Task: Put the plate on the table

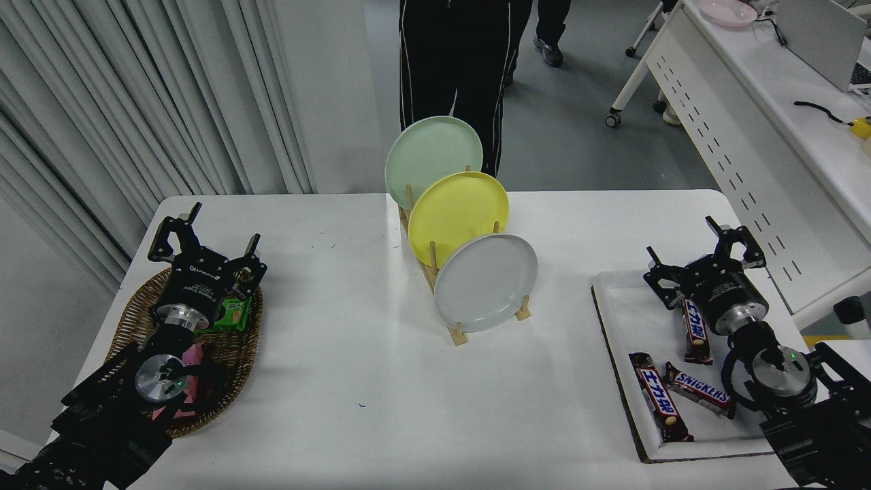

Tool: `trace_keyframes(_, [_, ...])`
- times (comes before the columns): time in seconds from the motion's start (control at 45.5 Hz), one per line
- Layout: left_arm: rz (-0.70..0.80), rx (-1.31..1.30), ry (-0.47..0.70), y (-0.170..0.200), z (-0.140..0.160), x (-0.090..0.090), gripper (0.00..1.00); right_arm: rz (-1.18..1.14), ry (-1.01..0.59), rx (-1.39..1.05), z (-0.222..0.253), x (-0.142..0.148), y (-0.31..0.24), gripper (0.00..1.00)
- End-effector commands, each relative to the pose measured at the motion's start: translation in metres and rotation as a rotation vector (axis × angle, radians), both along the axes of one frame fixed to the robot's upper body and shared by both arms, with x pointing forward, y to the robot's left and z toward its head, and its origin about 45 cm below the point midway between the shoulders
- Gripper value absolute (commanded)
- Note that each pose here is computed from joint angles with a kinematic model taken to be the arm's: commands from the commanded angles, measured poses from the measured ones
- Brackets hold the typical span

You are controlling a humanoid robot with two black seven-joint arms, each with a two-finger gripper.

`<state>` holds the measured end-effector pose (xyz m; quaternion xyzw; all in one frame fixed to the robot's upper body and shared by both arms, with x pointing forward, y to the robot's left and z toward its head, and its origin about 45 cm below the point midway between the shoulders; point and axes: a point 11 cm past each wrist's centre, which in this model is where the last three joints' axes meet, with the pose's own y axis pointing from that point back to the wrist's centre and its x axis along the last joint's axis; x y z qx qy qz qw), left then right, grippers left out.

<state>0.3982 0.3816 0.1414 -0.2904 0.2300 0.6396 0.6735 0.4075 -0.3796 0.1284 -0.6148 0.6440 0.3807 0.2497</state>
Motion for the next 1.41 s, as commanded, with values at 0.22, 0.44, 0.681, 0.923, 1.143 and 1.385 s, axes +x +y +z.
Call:
trace_keyframes(0.22, [0.000, -0.002, -0.002, 0.000, 0.000, 0.000, 1.00, 0.000, 0.008, 0.001, -0.003, -0.001, 0.001, 1.00])
trace_keyframes(0.44, [0.000, -0.002, -0.002, 0.000, 0.000, 0.000, 1.00, -0.003, 0.023, -0.005, -0.007, -0.004, 0.000, 1.00])
trace_keyframes(0.681, [-0.002, -0.001, -0.002, 0.000, 0.000, 0.000, 1.00, -0.006, 0.011, -0.006, -0.001, 0.000, -0.001, 1.00])
trace_keyframes(0.923, [0.000, -0.001, -0.001, 0.000, 0.000, 0.000, 1.00, 0.015, -0.021, -0.002, 0.011, 0.008, 0.006, 1.00])
trace_keyframes(1.143, [0.000, 0.000, 0.000, 0.000, 0.000, 0.000, 1.00, 0.025, -0.019, -0.040, 0.015, 0.008, -0.003, 1.00])
trace_keyframes(1.385, [-0.001, 0.000, -0.001, 0.000, 0.000, 0.000, 1.00, 0.005, -0.017, -0.076, 0.021, 0.006, -0.023, 1.00])
